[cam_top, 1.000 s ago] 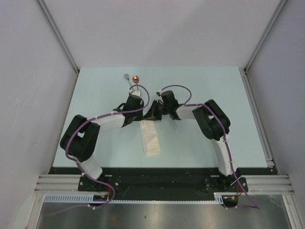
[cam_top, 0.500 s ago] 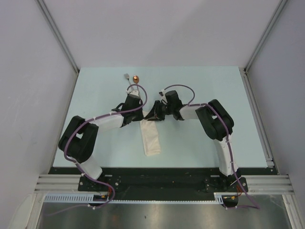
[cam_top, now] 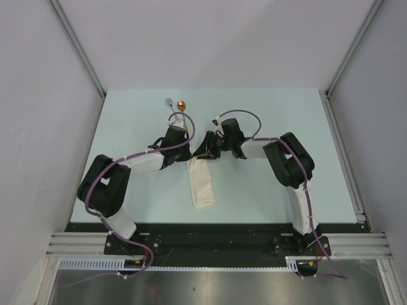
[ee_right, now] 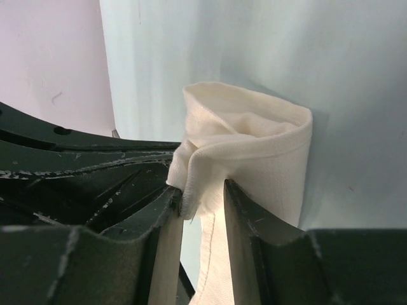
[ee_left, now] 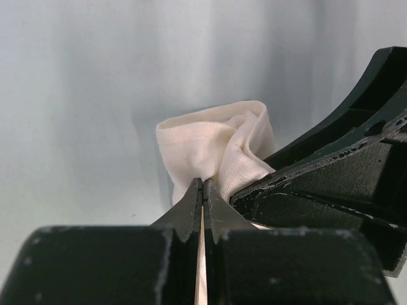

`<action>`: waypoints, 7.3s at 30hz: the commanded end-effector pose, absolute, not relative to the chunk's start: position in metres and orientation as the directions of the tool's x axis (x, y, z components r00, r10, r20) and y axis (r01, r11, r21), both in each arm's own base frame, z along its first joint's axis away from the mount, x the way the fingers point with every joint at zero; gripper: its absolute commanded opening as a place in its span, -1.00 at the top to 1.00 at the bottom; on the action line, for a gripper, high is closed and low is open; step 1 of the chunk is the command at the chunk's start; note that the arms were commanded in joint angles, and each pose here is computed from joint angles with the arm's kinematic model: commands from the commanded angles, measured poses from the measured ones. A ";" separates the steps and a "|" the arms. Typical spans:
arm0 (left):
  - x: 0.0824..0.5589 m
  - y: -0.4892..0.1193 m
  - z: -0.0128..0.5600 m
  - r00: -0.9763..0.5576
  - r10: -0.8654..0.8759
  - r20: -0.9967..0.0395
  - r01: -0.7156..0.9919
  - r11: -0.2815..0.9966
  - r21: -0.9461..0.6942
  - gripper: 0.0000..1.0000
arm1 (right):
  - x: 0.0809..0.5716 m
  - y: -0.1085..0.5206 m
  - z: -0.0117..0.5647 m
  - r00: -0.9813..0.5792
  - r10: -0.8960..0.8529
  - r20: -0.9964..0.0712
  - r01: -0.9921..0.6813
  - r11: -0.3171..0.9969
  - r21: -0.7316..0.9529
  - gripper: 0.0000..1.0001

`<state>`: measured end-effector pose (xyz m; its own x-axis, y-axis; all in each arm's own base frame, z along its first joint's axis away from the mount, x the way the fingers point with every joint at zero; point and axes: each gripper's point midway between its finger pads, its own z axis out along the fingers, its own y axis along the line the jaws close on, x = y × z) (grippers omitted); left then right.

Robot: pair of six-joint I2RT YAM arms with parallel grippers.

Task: Fold the napkin into a case and place the utensils inside
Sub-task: Stuff the top corner of the smaller-rectangle-folded napkin into the folded napkin.

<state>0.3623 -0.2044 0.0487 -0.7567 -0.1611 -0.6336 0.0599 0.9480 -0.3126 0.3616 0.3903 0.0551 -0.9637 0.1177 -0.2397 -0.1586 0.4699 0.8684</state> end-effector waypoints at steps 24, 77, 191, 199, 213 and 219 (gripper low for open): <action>0.360 -0.209 0.057 -0.748 -0.176 -0.640 0.082 0.932 -0.353 1.00 | 0.384 0.398 0.116 -0.922 0.101 -0.374 -0.289 0.462 0.838 0.14; 0.366 -0.204 0.061 -0.741 -0.204 -0.640 0.058 0.930 -0.363 0.95 | 0.364 0.379 0.076 -0.956 0.106 -0.272 -0.173 0.544 0.821 1.00; 0.381 -0.193 0.050 -0.745 -0.003 -0.667 0.073 0.994 -0.086 0.46 | 0.373 0.398 0.046 -0.952 0.266 -0.154 -0.004 0.489 0.872 1.00; 0.387 -0.194 0.051 -0.733 0.001 -0.680 0.073 0.994 -0.077 0.48 | 0.373 0.402 0.048 -0.955 0.258 -0.149 -0.008 0.478 0.879 1.00; 0.380 -0.197 0.071 -0.696 -0.026 -0.718 0.089 0.989 -0.122 0.92 | 0.369 0.420 0.048 -0.964 0.227 -0.139 -0.016 0.471 0.882 1.00; 0.370 -0.207 0.076 -0.703 -0.063 -0.709 0.112 0.974 -0.197 1.00 | 0.384 0.437 0.050 -0.966 0.229 -0.123 -0.013 0.431 0.902 1.00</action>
